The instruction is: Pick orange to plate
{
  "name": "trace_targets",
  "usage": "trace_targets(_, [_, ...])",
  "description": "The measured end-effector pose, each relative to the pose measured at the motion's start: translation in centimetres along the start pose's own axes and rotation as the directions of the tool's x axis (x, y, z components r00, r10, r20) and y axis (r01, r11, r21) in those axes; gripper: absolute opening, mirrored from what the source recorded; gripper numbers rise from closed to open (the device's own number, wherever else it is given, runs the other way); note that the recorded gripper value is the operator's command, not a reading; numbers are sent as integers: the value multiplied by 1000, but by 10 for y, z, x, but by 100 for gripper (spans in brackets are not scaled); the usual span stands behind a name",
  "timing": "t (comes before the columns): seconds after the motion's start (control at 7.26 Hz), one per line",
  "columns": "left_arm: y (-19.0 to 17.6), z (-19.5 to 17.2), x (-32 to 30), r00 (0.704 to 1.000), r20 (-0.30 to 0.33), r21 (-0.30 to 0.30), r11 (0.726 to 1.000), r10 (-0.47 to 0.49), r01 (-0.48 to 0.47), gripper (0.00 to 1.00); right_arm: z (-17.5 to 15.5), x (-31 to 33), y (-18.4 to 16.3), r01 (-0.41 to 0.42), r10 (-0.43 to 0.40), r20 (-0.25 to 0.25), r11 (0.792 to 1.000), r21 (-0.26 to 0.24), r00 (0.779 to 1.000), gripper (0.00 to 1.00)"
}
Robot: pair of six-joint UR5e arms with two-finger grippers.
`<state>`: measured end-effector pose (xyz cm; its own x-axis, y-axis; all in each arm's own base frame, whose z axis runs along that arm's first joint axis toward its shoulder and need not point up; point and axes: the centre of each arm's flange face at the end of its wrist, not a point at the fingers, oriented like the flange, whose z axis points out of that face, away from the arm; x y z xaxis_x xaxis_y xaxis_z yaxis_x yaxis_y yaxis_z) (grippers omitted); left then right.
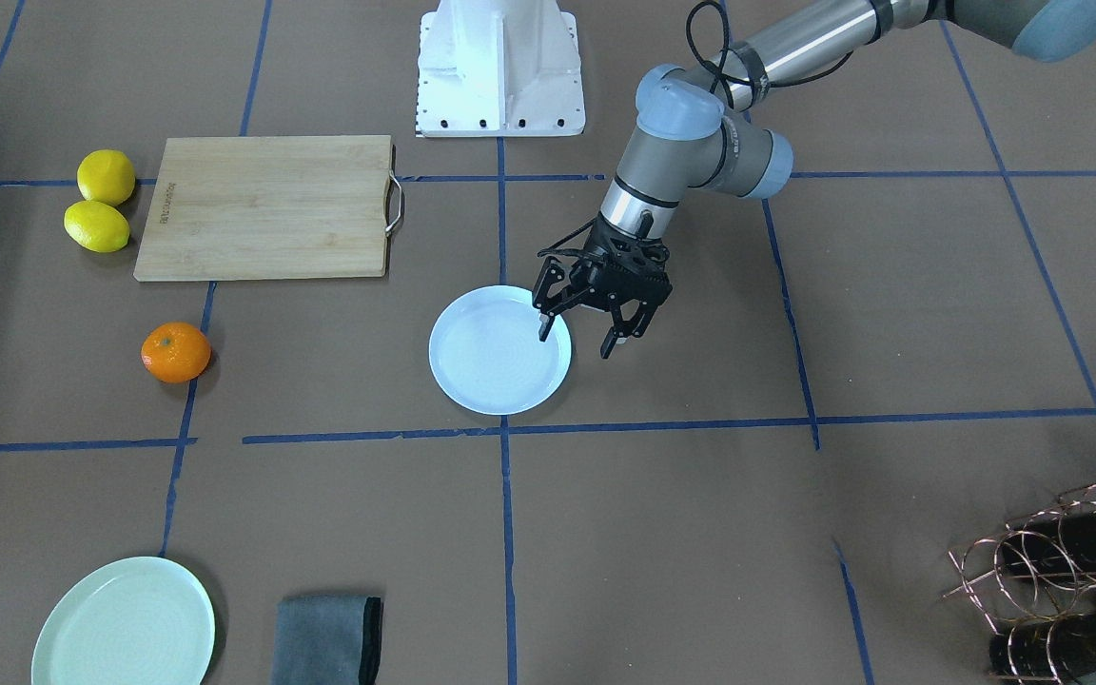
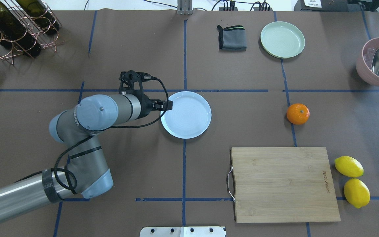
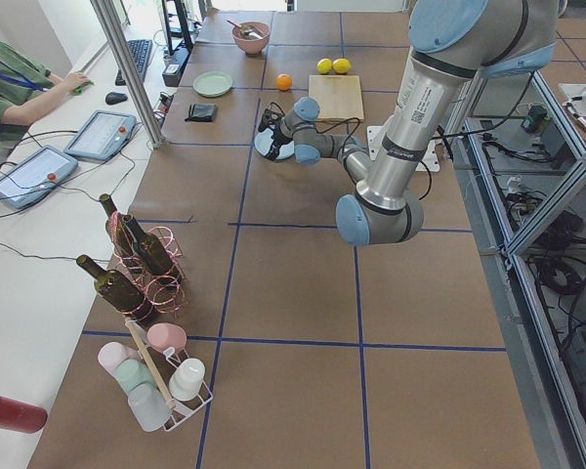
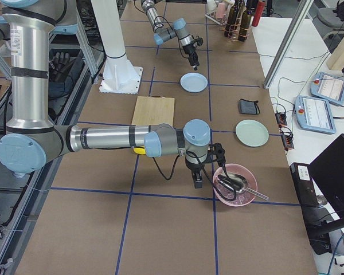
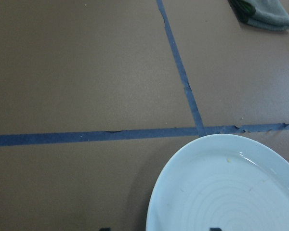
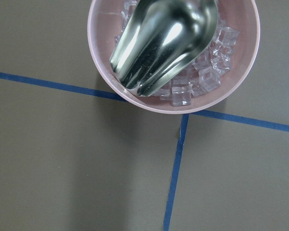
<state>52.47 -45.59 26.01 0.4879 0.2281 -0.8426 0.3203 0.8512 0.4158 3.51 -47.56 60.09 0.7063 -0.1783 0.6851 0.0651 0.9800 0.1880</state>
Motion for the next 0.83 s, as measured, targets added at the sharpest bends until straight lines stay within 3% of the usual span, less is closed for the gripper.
trace_targets(0.14, [-19, -28, -17, 997, 32, -31, 997, 71, -70, 100, -11, -13, -4, 26, -26, 8, 999, 24, 1000, 100])
trace_targets(0.41, [-71, -94, -89, 960, 100, -144, 958, 262, -247, 100, -26, -46, -12, 104, -106, 18, 992, 68, 994, 100])
trace_targets(0.55, [-99, -125, -138, 942, 127, -212, 936, 311, -281, 100, -26, -59, -17, 137, -138, 22, 988, 73, 990, 100])
trace_targets(0.83, [-130, -181, -265, 941, 167, -351, 909, 295, -223, 100, -25, -77, -25, 181, -184, 25, 980, 78, 983, 100])
